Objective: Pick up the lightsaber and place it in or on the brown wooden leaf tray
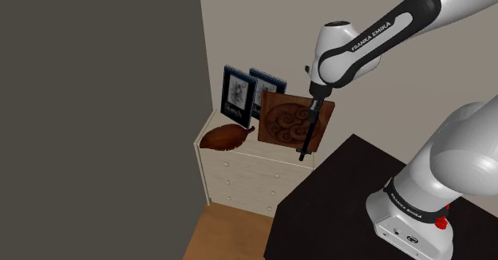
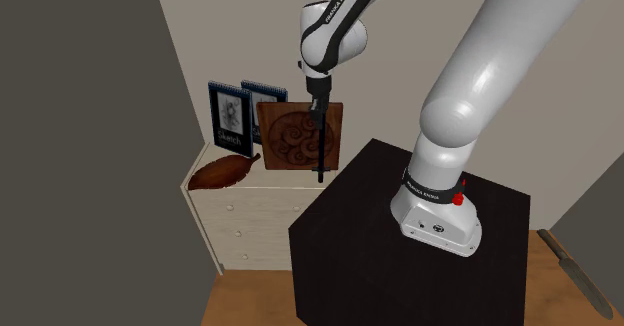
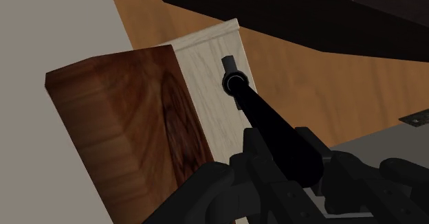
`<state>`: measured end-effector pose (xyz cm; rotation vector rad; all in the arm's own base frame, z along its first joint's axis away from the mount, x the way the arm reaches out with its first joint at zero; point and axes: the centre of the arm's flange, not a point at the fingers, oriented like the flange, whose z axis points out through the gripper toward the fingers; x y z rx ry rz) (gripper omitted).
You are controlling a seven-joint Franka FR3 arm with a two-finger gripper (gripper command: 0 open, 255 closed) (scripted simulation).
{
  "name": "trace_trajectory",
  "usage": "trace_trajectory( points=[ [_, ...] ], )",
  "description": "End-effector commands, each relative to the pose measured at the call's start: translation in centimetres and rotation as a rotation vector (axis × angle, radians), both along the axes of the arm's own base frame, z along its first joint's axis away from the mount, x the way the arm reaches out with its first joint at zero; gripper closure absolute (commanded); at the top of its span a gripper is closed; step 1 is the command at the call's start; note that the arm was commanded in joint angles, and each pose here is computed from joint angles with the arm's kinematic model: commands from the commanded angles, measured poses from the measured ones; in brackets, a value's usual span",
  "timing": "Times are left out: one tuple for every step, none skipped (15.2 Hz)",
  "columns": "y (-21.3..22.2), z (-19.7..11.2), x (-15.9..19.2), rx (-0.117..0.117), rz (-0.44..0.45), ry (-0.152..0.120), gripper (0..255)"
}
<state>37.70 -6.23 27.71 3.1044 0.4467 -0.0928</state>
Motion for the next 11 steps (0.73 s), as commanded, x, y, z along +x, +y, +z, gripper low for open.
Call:
trace_trajectory(
  points=[
    [0.0,0.0,0.0,0.000,0.000,0.000,255],
    [0.0,0.0,0.0,0.000,0.000,0.000,255],
    [0.0,0.0,0.0,0.000,0.000,0.000,255],
    [0.0,0.5,0.0,0.000,0.000,0.000,255],
    [0.0,1.0,0.0,0.000,0.000,0.000,255],
    [0.0,1.6,0.0,0.000,0.000,0.000,255],
    [0.0,2.1,0.0,0.000,0.000,0.000,255],
    [0.0,2.6,0.0,0.000,0.000,0.000,255],
    [0.0,3.2,0.0,0.000,0.000,0.000,255],
    [0.0,3.7,0.0,0.000,0.000,0.000,255],
    [0.0,4.2,0.0,0.000,0.000,0.000,255]
  ],
)
